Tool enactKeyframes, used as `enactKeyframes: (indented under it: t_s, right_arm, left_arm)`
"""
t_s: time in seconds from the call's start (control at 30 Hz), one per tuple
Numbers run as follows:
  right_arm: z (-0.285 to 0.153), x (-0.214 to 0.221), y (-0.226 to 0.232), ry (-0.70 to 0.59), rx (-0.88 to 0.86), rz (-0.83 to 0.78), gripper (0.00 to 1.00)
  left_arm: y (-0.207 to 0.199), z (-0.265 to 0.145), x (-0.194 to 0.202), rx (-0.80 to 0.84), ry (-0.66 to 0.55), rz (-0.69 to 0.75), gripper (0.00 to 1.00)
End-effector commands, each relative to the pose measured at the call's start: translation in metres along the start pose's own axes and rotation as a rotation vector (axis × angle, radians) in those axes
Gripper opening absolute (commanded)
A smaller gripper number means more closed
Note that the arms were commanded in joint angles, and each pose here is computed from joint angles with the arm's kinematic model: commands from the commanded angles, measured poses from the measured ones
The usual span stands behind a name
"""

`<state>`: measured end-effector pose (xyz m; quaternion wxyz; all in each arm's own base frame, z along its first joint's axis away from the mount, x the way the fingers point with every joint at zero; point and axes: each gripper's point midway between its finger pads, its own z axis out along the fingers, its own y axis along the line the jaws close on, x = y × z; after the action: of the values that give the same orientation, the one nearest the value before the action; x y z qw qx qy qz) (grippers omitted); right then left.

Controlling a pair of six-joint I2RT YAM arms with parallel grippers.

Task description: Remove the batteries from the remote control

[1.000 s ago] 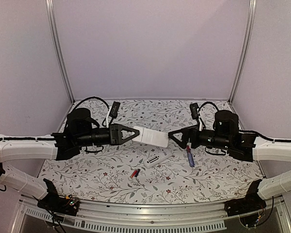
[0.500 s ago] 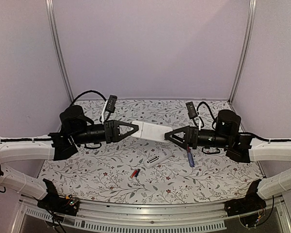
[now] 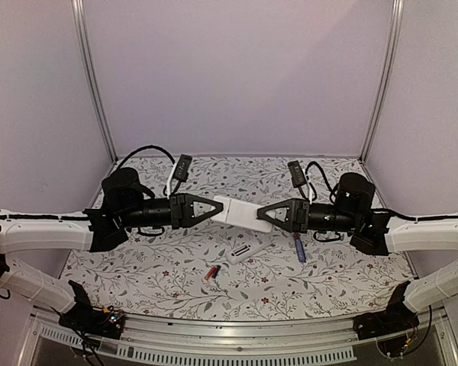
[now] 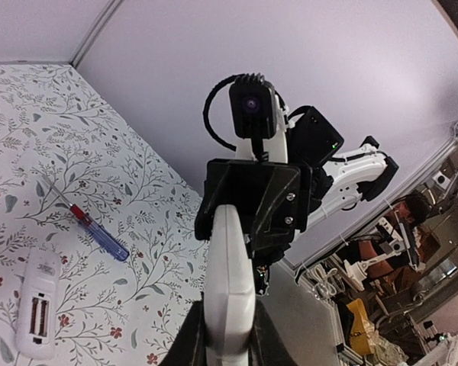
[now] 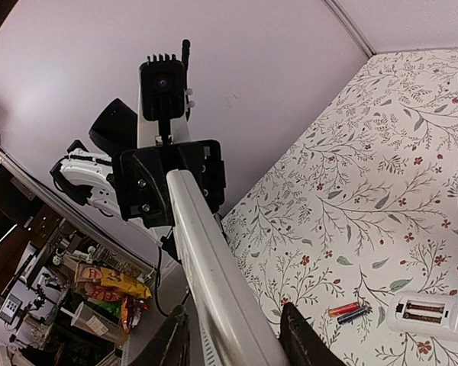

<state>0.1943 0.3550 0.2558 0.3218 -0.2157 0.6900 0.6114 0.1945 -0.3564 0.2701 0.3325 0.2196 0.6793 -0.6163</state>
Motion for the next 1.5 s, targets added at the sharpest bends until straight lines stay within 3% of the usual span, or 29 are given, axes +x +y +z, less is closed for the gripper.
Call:
enactKeyframes:
  t_s: [0.0, 0.3, 0.43, 0.6, 0.83, 1.47]
  right_arm:
    - [0.002, -0.002, 0.004, -0.002, -0.022, 0.005, 0.33]
    - [-0.002, 0.001, -0.009, -0.01, 0.037, 0.042, 0.08]
    - [-0.004, 0.002, -0.011, -0.011, 0.044, 0.058, 0.05]
    - [-0.009, 0.001, -0.013, -0.026, 0.071, 0.061, 0.04]
    - [-0.011, 0.002, -0.016, -0.026, 0.088, 0.063, 0.03]
    - [-0.015, 0.008, -0.038, -0.039, 0.187, 0.095, 0.0]
  left_arm:
    - [-0.011, 0.002, -0.01, 0.031, -0.03, 0.026, 0.0]
    - [0.002, -0.002, -0.011, -0.042, -0.039, -0.008, 0.08]
    - [0.009, -0.005, -0.009, -0.069, -0.039, -0.028, 0.1]
    - [0.01, -0.011, -0.012, -0.078, -0.057, -0.033, 0.2]
    - [0.013, -0.01, -0.006, -0.079, -0.038, -0.05, 0.27]
    - [0.021, -0.015, -0.005, -0.112, -0.051, -0.075, 0.12]
